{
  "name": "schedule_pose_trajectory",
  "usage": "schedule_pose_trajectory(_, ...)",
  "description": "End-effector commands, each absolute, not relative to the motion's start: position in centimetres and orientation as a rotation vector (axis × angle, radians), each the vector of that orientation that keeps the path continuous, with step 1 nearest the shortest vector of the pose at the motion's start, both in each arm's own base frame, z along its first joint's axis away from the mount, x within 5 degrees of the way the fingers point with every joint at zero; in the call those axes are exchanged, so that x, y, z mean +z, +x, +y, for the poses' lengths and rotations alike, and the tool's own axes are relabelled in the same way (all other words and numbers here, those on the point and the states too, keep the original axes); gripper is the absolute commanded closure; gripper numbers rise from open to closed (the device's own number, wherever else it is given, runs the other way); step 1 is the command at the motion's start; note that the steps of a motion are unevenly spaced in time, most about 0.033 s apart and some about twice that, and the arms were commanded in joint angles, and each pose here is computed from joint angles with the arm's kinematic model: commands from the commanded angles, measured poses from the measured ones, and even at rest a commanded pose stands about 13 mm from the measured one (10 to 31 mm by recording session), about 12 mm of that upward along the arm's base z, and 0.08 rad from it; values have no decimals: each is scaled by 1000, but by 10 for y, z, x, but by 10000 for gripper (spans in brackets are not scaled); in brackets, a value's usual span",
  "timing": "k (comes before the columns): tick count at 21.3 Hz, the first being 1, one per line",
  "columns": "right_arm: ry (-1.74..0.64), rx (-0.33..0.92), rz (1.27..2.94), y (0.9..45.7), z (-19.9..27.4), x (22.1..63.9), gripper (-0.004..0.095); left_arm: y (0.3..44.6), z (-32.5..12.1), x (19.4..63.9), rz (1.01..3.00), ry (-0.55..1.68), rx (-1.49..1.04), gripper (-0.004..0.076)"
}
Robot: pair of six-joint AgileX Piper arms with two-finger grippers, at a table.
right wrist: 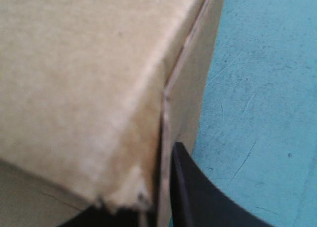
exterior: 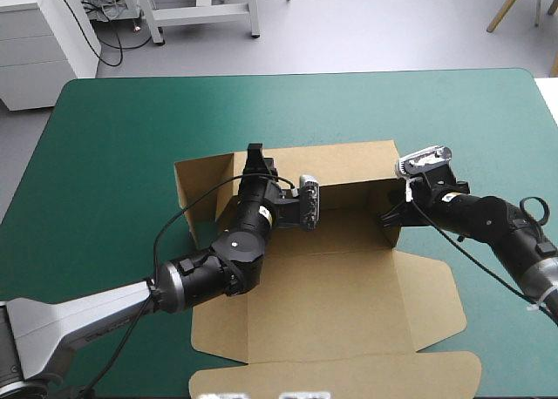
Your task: Fold the box
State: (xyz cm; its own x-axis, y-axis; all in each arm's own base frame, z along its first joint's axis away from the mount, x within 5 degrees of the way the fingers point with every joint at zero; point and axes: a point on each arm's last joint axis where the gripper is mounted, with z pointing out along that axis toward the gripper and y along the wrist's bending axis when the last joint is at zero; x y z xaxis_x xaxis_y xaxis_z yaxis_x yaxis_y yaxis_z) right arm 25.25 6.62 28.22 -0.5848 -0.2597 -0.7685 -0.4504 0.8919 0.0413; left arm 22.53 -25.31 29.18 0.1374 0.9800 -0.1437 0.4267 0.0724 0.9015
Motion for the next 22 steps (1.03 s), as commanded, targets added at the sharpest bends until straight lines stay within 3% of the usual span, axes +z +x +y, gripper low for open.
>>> schedule_pose_trajectory(1,-520,402,2229,244,75,294,907,221,-257,304,1400,1458,696,302)
schedule_pose_trajectory(4,-503,413,2238,244,75,294,907,222,-257,306,1388,1423,704,239)
schedule_pose_trajectory(14,-427,423,2291,243,73,292,907,189,-278,336,1126,1234,856,243)
schedule_pose_trajectory(17,-403,433,2310,243,73,294,907,169,-285,342,1087,1207,840,300)
schedule_pose_trajectory(22,-351,456,2321,246,74,321,907,133,-289,359,1030,1175,771,506)
